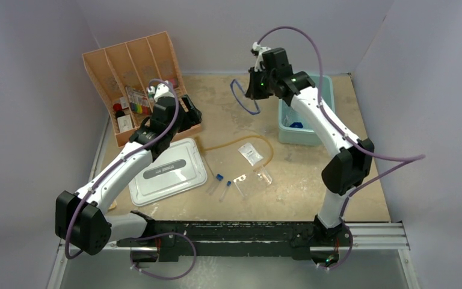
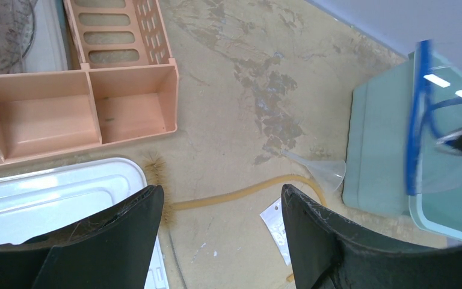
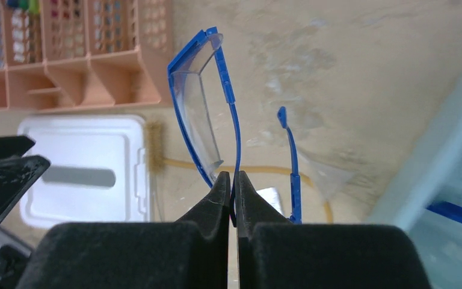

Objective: Organize the chemistry lab equipment

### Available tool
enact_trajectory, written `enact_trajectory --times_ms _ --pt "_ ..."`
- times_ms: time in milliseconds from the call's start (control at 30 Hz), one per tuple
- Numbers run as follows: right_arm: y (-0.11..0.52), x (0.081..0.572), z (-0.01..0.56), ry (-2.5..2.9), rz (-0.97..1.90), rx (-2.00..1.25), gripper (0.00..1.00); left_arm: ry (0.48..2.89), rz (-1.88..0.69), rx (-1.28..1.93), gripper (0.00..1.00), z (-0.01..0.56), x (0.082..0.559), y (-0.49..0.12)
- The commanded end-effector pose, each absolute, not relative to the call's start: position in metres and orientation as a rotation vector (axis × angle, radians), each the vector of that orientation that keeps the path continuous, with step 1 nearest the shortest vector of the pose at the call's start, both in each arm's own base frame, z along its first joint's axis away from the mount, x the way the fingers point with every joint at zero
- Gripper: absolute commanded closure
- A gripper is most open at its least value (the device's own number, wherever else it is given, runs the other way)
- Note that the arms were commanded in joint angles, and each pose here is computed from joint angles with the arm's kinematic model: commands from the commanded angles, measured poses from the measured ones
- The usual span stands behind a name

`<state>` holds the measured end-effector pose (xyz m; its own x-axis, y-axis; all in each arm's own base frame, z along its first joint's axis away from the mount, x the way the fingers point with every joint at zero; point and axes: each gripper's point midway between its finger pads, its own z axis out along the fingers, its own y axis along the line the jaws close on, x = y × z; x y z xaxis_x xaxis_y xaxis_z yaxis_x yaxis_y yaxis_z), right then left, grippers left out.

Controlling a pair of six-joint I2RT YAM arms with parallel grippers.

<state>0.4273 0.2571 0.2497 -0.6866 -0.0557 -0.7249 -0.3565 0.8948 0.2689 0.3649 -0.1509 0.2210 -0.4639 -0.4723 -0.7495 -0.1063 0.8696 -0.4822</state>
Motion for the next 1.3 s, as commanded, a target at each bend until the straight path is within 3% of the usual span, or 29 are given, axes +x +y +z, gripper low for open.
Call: enact_trajectory --times_ms 0,233,433,900,1267 --pt "0.195 0.436 0.309 2.178 0.338 -0.146 1.00 1.980 -0.474 -0.439 0.29 0.234 0.366 -0.148" --pt "0.097 0.445 0.300 2.190 -0.017 0.132 1.00 1.985 -0.485 -0.432 0.29 0.233 0.368 -0.151" --pt "0.049 0.447 0.271 2.227 -0.134 0.388 1.00 1.995 -0.493 -0.420 0.29 0.232 0.371 -0.155" --pt "0.072 0.487 0.165 2.380 0.032 0.627 1.00 2.026 -0.458 -0.411 0.29 0.218 0.376 -0.154" --pt "0.079 0.497 0.118 2.447 0.026 0.682 1.00 2.042 -0.439 -0.421 0.29 0.210 0.385 -0.154"
